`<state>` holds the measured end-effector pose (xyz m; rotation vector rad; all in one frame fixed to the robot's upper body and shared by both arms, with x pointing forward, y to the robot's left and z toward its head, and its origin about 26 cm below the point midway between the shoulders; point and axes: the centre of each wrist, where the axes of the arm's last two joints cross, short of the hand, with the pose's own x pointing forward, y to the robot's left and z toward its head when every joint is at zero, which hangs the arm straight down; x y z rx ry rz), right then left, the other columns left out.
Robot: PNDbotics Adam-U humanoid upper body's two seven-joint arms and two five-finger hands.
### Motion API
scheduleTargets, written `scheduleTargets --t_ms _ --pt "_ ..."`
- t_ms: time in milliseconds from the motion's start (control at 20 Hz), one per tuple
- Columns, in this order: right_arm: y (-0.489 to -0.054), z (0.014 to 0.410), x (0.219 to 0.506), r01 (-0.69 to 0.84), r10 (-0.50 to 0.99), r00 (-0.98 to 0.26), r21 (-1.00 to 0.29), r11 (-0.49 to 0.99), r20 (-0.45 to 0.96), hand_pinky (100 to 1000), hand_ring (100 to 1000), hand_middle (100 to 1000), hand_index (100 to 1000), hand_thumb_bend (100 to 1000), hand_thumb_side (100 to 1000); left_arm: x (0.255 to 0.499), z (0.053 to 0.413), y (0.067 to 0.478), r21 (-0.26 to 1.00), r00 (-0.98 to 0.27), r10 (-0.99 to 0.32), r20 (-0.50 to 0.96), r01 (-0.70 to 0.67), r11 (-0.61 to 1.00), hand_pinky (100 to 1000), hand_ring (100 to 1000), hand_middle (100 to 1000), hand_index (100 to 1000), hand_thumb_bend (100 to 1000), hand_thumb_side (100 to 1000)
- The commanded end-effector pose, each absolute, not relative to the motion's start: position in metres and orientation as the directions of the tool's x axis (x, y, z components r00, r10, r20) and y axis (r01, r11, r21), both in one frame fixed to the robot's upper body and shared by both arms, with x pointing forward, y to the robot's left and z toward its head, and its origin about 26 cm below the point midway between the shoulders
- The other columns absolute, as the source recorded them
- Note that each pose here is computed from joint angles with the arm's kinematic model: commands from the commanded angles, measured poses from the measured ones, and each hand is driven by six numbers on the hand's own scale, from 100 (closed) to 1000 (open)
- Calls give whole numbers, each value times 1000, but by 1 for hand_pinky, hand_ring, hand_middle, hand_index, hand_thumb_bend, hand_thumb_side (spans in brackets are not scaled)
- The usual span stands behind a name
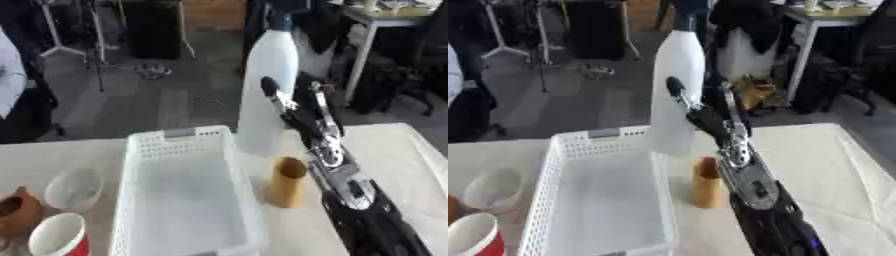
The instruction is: Pick up objects on the table and place them in the box.
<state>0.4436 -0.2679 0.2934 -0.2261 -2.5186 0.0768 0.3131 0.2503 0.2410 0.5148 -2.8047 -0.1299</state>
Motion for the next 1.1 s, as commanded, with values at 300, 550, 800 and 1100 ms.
scheduleTargets --t_ms 300,550,800,1100 --pt "-259 299 450 139 183 -807 -120 983 562 100 100 295 503 383 379 311 251 245 124 -916 -329 230 -307 943 948 775 772 858 100 893" --pt "-253 292 456 139 187 -795 -126 982 577 100 100 298 506 387 382 312 251 241 113 -922 -311 230 -292 950 948 775 772 858 100 892" --pt "-252 283 464 160 224 -783 -160 974 581 100 100 301 509 399 383 312 252 239 108 -927 -298 228 -280 954 948 775 772 858 100 892" --pt "-253 262 475 203 321 -768 -265 943 554 100 100 315 510 410 432 312 252 237 102 -930 -288 227 -271 957 948 775 772 858 100 893"
